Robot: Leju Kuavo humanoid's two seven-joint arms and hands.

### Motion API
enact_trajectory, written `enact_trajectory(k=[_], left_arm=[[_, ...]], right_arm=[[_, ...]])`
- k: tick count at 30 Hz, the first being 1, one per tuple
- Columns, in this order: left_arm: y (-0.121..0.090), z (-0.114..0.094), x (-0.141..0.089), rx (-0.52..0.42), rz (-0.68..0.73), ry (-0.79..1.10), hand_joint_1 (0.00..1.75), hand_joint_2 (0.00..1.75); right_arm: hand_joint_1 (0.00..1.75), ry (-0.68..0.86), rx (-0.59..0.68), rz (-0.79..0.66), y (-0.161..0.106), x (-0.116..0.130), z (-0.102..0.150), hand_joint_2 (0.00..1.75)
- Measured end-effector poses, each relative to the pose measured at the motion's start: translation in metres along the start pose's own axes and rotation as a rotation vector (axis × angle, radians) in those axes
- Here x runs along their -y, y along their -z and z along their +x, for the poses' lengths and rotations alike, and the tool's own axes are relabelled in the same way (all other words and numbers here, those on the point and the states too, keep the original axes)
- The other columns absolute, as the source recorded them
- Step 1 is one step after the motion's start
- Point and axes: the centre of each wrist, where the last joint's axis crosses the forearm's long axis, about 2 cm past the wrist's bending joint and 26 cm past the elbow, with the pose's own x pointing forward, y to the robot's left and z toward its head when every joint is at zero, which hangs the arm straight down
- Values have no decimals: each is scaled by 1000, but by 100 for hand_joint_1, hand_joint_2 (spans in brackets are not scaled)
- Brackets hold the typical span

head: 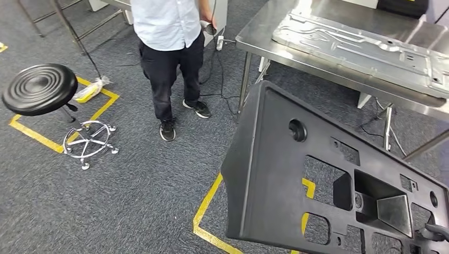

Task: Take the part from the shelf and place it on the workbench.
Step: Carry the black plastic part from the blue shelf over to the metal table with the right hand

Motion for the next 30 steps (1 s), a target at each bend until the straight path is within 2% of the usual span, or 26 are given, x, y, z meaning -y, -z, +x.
enact_trajectory(k=[30], left_arm=[[0, 0, -1, 5, -1, -11, 0, 175]], right_arm=[[175, 1, -4, 21, 2, -1, -3, 175]])
